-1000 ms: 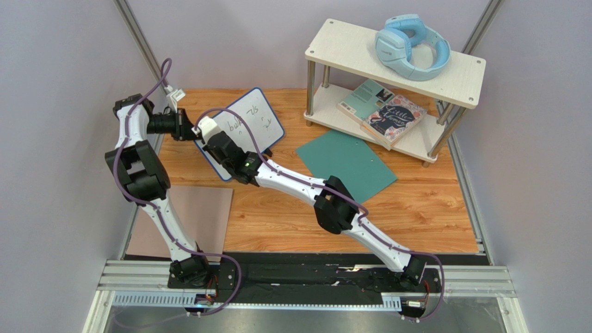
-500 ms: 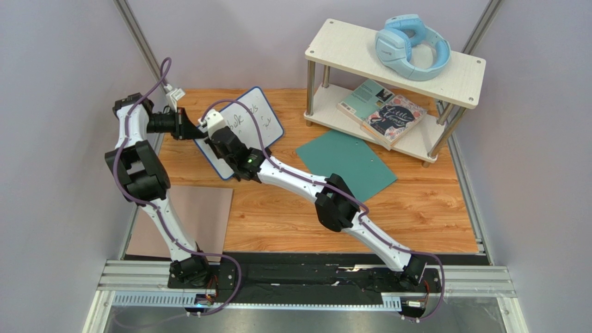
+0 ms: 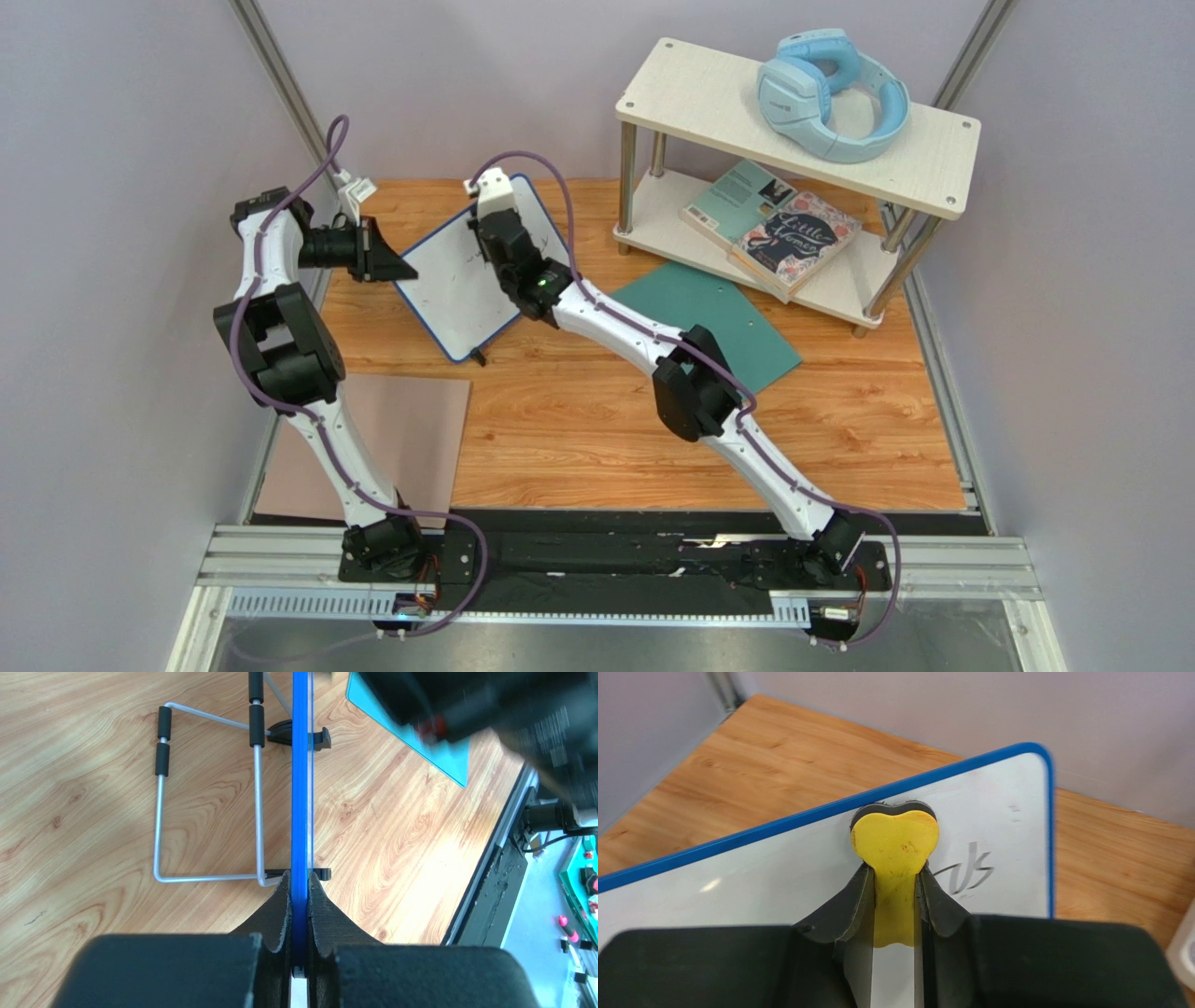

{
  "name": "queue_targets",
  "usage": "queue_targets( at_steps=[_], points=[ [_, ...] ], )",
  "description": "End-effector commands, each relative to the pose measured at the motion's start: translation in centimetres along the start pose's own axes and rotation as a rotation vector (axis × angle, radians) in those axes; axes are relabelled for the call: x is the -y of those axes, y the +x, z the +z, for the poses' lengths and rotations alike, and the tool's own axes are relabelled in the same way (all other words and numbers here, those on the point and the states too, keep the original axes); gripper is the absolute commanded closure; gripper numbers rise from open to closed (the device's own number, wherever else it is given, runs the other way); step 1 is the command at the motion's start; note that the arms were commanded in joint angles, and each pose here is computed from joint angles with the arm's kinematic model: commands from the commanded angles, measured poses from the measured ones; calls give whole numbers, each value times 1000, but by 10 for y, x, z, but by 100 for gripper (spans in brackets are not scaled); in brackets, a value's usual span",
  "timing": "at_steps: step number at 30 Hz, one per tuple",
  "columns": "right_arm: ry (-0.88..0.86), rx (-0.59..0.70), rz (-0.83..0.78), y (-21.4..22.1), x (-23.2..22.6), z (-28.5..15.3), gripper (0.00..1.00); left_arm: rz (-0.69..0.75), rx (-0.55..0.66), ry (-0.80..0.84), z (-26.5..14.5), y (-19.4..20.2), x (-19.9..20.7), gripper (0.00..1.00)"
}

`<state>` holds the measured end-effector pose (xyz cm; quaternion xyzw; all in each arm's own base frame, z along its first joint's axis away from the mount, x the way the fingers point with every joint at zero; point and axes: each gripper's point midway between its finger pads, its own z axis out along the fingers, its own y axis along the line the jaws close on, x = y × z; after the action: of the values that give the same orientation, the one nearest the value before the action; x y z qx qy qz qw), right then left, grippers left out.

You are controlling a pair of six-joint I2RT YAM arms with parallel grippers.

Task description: Erase the whiteboard

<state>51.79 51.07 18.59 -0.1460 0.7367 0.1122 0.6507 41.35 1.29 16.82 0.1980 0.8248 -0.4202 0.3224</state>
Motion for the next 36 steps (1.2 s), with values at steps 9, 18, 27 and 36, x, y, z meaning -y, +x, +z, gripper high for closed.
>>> queue_targets(
  at_steps=[9,18,27,36],
  points=[
    [-164,-112,-129,55,-17,-3,100,38,-45,83,6,-1,40,100],
    [-422,-137,-174,72,-117,-65,100,41,-40,83,6,-4,41,100],
    [-449,-189,-133,85,-136,-87,100,33,-33,85,6,-9,41,100],
    [31,-134,43,63,-20,-30,100,27,-29,92,7,-8,41,100]
  ],
)
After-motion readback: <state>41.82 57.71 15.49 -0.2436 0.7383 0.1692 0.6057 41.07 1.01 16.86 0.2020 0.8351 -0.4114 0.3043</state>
